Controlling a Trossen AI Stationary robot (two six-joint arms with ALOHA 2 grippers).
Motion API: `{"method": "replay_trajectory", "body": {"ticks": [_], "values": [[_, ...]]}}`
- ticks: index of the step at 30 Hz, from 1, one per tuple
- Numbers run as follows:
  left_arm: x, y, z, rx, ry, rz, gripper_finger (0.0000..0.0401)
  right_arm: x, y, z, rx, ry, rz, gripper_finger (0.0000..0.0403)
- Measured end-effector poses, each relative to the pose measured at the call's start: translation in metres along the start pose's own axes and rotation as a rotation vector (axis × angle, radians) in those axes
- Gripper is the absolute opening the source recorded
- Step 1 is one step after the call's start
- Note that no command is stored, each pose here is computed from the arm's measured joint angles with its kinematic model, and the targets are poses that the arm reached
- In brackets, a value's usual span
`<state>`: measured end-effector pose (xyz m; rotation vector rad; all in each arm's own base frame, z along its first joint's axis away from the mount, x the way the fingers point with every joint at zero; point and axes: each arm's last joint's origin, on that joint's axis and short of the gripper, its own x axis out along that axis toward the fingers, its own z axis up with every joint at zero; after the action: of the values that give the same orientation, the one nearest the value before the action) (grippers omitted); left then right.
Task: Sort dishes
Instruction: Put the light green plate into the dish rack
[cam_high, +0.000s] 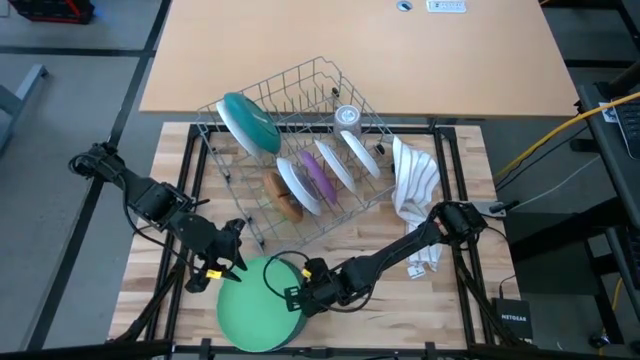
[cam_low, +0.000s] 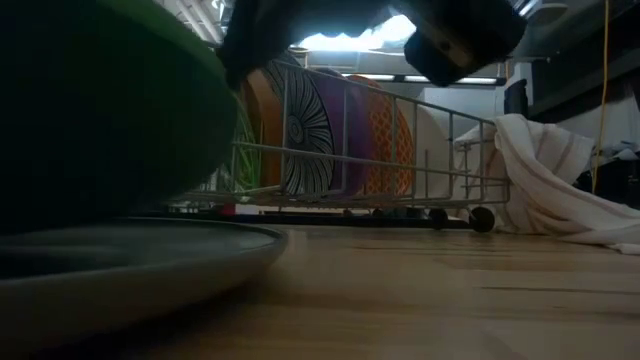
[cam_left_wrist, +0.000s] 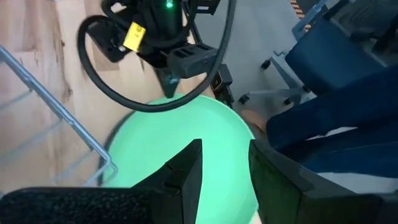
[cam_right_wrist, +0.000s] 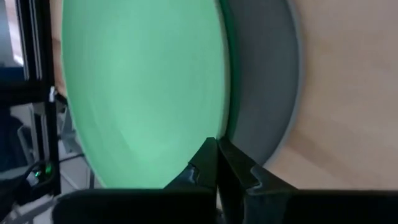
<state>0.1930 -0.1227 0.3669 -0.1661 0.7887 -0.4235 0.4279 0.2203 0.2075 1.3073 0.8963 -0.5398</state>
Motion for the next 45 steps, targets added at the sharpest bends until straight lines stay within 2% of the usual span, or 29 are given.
{"method": "replay_trajectory", "body": {"ticks": [10,18,24,28,34,37,41,45], "values": [[0.02,0.001,0.001,0.127,0.045,0.05,0.0119,-0.007,0.009,-0.002,0.01,0.067,0.028,0.0002],[0.04,0.003,-0.002,0.127,0.128,0.077,0.0119,-0.007,0.009,0.001,0.011,-0.033,0.039,0.0003],[0.039,0.008,-0.014,0.104,0.259,0.122,0.0119,-0.007,0.009,0.0,-0.001,-0.004,0.033,0.0006],[0.037,0.01,-0.02,0.088,0.325,0.147,0.0119,-0.007,0.009,0.0,-0.013,0.0,0.032,0.0045],[0.036,0.01,-0.021,0.066,0.329,0.152,0.0119,-0.002,0.008,0.004,0.022,0.0,0.02,0.0148],[0.035,0.008,-0.025,0.074,0.373,0.134,0.0119,0.002,0.006,0.008,0.041,-0.007,0.009,0.019],[0.031,0.0,-0.037,0.113,0.496,0.065,0.0119,0.008,0.005,0.012,0.047,-0.016,-0.001,0.0222],[0.028,-0.011,-0.048,0.187,0.569,0.034,0.0119,0.015,0.002,0.012,0.046,-0.016,-0.014,0.0231]]}}
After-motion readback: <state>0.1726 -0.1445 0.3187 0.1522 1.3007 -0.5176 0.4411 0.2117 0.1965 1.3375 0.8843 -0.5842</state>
